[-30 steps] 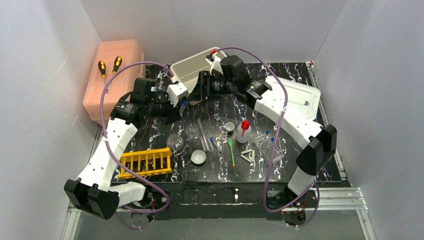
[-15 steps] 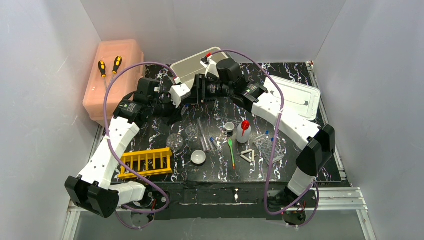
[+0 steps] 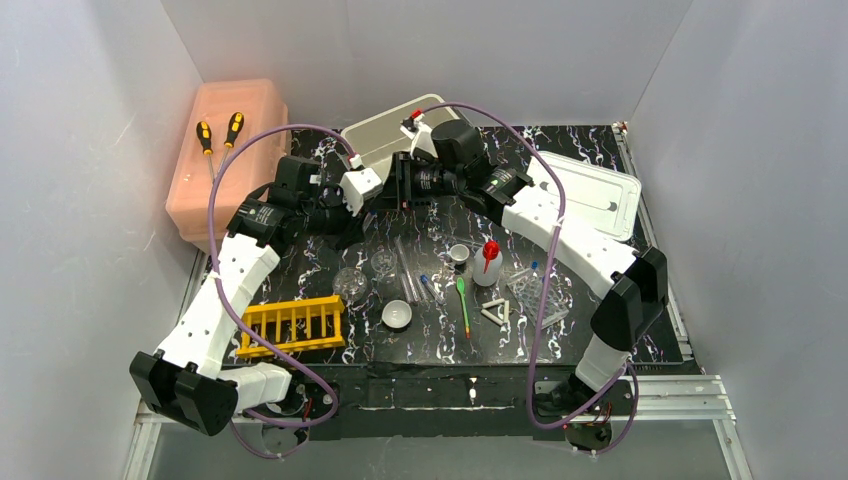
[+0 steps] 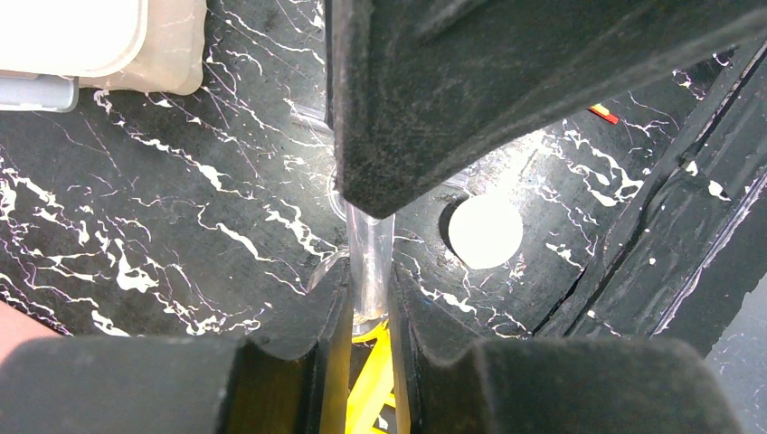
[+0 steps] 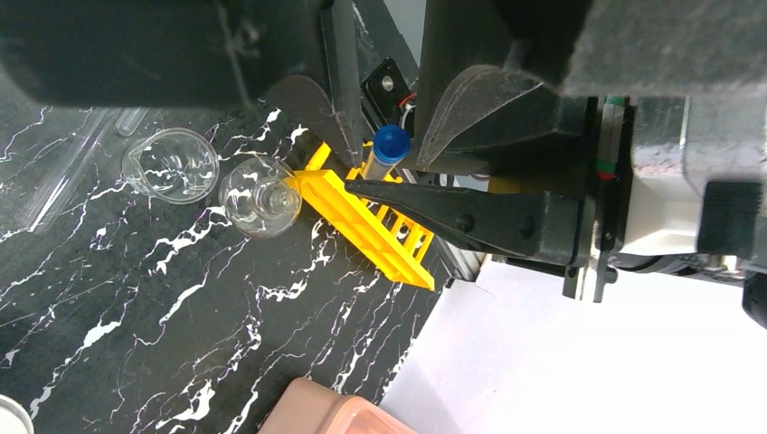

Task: Organize the chemistry lab equipment
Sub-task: Insert the test tube into the slot of the test tube rack.

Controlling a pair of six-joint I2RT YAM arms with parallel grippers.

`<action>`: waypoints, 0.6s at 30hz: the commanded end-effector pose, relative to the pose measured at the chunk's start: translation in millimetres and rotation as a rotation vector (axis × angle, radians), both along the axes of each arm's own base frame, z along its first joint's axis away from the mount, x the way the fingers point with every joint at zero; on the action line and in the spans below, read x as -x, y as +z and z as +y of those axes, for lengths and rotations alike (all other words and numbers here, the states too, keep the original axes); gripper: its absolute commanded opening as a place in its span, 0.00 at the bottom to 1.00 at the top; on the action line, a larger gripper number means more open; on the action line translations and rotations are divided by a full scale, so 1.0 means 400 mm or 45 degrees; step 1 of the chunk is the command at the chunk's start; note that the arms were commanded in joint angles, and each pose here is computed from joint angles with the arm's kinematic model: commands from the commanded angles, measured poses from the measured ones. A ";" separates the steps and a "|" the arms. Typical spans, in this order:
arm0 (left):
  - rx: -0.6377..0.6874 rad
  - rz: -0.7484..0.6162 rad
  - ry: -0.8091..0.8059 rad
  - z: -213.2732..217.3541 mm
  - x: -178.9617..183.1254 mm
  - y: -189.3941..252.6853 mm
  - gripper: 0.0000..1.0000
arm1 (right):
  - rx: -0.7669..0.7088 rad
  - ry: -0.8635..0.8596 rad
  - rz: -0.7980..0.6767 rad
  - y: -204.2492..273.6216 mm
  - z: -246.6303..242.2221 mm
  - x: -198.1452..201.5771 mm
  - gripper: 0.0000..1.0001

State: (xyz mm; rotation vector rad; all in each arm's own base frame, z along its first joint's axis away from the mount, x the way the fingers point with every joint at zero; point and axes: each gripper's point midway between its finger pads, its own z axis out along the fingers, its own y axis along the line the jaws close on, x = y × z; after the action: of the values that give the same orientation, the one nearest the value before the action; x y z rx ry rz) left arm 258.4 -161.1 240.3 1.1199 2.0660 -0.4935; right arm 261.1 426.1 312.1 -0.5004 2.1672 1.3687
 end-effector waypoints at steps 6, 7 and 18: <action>-0.013 0.021 -0.026 -0.003 0.019 -0.008 0.00 | 0.015 -0.003 -0.033 -0.008 0.012 -0.005 0.21; -0.013 0.021 -0.028 -0.003 0.019 -0.008 0.00 | 0.019 -0.012 -0.037 -0.009 0.009 -0.007 0.17; 0.049 0.094 0.077 -0.008 0.029 0.017 0.98 | 0.282 -0.166 -0.192 -0.034 -0.125 -0.033 0.01</action>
State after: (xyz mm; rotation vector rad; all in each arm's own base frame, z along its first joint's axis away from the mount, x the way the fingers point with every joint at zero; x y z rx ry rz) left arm 254.1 -161.1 237.4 1.0966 2.1039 -0.5036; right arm 271.6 414.2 286.7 -0.5002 2.2190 1.1801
